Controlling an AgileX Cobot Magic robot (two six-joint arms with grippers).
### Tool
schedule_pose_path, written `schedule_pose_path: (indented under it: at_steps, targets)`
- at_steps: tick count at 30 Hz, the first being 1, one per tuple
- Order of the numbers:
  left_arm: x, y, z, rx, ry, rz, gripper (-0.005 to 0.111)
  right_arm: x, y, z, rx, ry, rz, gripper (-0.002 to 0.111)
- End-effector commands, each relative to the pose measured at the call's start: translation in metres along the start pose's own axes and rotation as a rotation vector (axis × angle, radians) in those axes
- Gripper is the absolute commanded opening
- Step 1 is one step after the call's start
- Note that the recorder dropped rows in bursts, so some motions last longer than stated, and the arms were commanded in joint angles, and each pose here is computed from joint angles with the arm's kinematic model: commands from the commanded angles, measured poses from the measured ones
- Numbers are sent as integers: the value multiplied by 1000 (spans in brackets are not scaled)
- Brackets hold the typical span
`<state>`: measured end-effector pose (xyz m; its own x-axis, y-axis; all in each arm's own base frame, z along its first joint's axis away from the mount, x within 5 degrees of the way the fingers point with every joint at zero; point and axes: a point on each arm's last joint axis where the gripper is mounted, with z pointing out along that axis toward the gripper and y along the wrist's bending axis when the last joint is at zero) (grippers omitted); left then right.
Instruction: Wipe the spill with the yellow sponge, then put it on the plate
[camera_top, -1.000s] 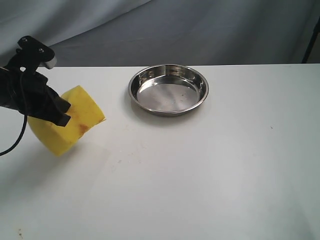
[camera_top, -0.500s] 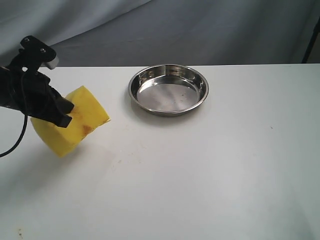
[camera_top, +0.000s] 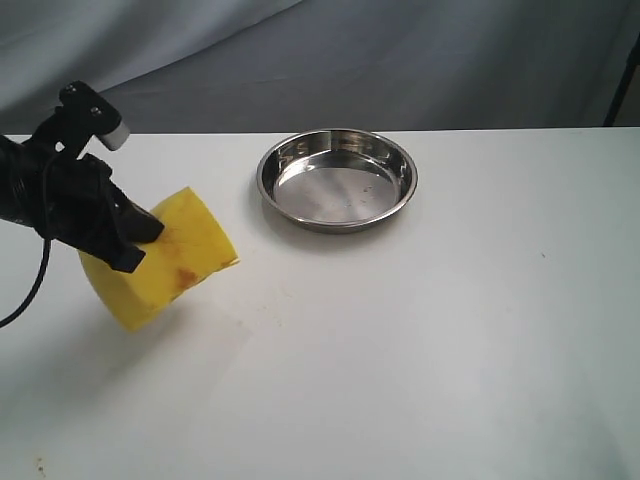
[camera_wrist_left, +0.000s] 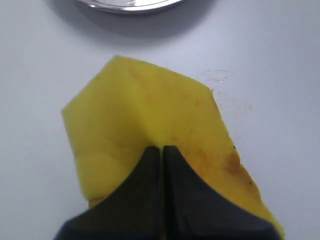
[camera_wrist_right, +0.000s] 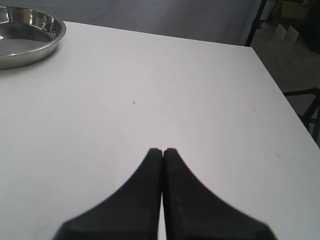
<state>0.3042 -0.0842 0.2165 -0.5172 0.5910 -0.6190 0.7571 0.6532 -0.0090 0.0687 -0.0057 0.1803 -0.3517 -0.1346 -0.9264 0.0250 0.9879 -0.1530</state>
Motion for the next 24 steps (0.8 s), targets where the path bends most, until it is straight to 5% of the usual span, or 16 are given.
schedule_pose_path:
  at_steps: [1,17,24]
  targets:
    - [1,-3,8,61,-13,6,0,1,0,1,2,-1,9,0]
    - [24,6,49,115,87,-31,0,1,0,1,2,-1,7,0]
    - [19,5,50,127,33,-45,0,1,0,1,2,-1,7,0]
